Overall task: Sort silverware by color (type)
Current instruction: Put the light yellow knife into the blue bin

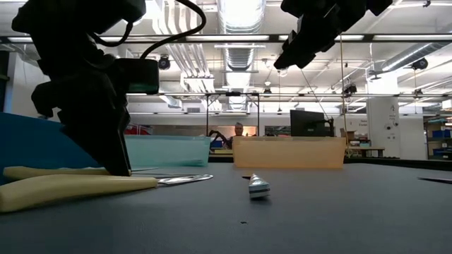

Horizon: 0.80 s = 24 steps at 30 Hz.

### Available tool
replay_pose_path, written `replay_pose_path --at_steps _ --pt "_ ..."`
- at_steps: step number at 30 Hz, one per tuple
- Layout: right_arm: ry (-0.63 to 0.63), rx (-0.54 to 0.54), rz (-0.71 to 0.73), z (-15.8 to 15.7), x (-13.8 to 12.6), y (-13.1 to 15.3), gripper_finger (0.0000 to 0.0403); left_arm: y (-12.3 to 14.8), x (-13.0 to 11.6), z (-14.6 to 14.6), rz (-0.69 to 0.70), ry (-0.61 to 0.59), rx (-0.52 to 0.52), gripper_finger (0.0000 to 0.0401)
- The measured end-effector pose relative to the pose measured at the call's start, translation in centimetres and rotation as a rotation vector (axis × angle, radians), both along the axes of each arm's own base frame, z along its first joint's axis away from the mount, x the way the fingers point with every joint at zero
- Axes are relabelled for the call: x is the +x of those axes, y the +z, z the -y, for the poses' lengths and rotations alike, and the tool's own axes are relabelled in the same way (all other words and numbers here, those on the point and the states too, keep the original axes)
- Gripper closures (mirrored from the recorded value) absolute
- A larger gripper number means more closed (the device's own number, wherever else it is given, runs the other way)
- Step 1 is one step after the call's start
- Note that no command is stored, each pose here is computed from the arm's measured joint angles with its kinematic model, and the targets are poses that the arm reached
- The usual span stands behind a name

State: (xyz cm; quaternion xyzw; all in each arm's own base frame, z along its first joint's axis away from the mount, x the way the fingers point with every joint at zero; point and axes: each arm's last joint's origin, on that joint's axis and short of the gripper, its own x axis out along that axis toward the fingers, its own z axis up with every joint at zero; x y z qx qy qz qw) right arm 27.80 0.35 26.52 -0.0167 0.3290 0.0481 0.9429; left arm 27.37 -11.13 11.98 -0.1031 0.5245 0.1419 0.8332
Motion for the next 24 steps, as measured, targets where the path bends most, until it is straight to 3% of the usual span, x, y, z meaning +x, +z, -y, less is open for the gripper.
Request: replay_pose_path --at_steps 15,24 --pt "0.001 -0.002 0.002 0.0 0.01 0.01 0.0355 -0.21 0.05 0.0 -0.001 0.008 -0.003 0.0378" --pt "0.002 -0.002 0.004 0.0 0.02 0.03 0.0355 -0.13 0.04 0.04 0.016 0.028 -0.001 0.0383"
